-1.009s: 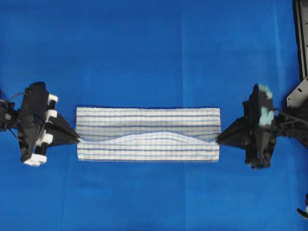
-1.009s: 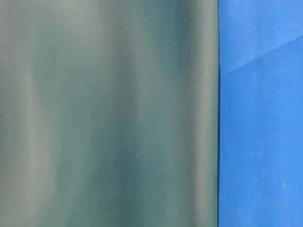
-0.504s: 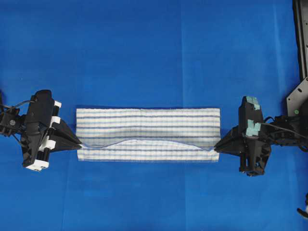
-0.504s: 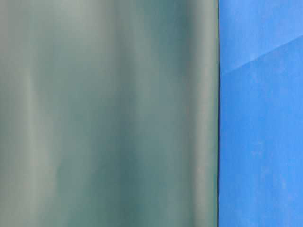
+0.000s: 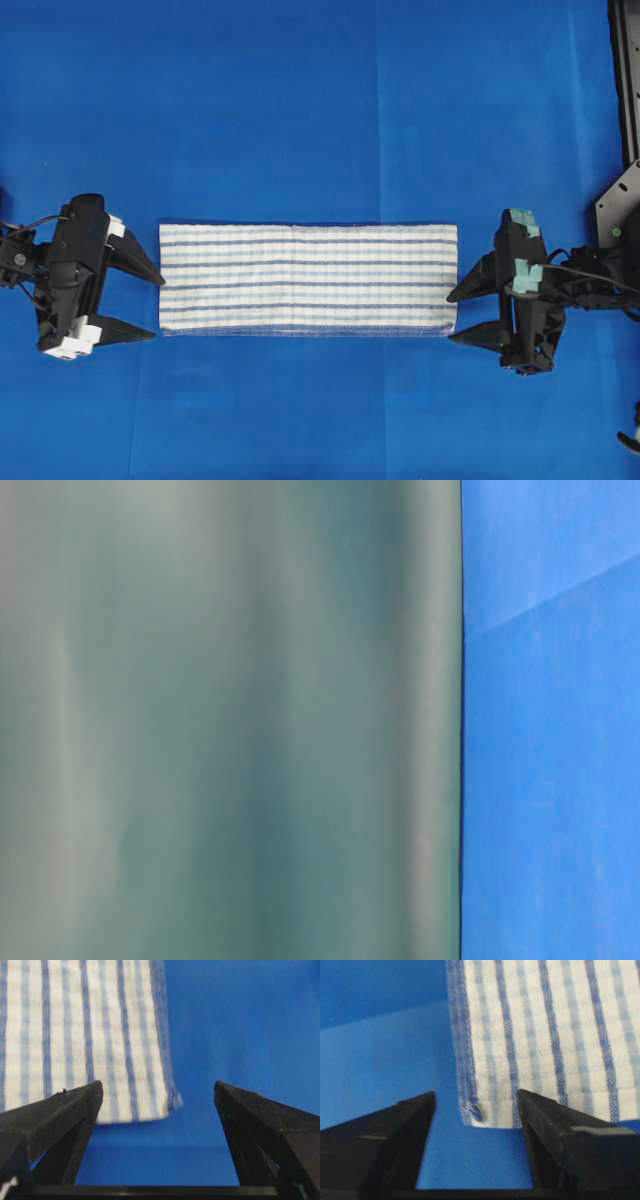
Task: Fold the blue towel.
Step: 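Release the corners and regrasp the folded towel's side ends with both grippers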
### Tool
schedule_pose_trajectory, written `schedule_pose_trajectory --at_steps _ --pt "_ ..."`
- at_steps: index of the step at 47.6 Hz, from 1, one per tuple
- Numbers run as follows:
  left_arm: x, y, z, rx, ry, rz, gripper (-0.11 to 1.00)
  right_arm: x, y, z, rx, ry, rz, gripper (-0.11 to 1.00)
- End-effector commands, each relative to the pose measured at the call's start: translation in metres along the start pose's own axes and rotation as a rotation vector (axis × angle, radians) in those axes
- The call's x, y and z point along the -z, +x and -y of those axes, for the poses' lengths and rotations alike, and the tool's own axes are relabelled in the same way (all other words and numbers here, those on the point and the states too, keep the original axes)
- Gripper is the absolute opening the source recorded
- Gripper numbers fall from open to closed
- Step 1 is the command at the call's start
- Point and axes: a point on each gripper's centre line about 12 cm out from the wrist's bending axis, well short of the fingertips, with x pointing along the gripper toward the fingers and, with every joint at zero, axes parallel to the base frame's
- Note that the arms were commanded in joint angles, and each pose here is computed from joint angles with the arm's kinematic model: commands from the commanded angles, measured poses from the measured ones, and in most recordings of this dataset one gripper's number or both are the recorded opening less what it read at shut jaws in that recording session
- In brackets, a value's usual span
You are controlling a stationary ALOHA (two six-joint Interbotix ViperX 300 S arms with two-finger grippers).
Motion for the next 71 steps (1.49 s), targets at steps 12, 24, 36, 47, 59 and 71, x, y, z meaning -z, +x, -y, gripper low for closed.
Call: schedule_pose_trajectory --at_steps 12,24,36,47,59,71 --pt "-0.031 -0.024 -0.036 -0.111 -0.064 0.11 0.82 -0.035 -0.025 0.026 0.033 -0.007 0.163 0.92" --pt "-0.034 -0.023 -0.07 -0.227 -0.066 0.1 0.82 -0.054 -0.025 0.071 0.196 0.0 0.182 0.92" --pt "-0.016 0.003 -0.084 -0.26 -0.082 0.013 0.82 -0.045 -0.005 0.089 0.278 0.006 0.093 0.92" --pt "-0.002 0.017 -0.088 -0.268 -0.094 -0.05 0.81 -0.038 0.012 0.092 0.303 0.008 0.02 0.92" --pt "0.002 0.018 -0.087 -0.27 -0.11 -0.082 0.61 -0.035 0.013 0.091 0.295 0.008 -0.005 0.89" --pt "0.003 0.02 -0.082 -0.26 -0.115 -0.119 0.17 -0.032 0.014 0.085 0.277 -0.026 -0.014 0.38"
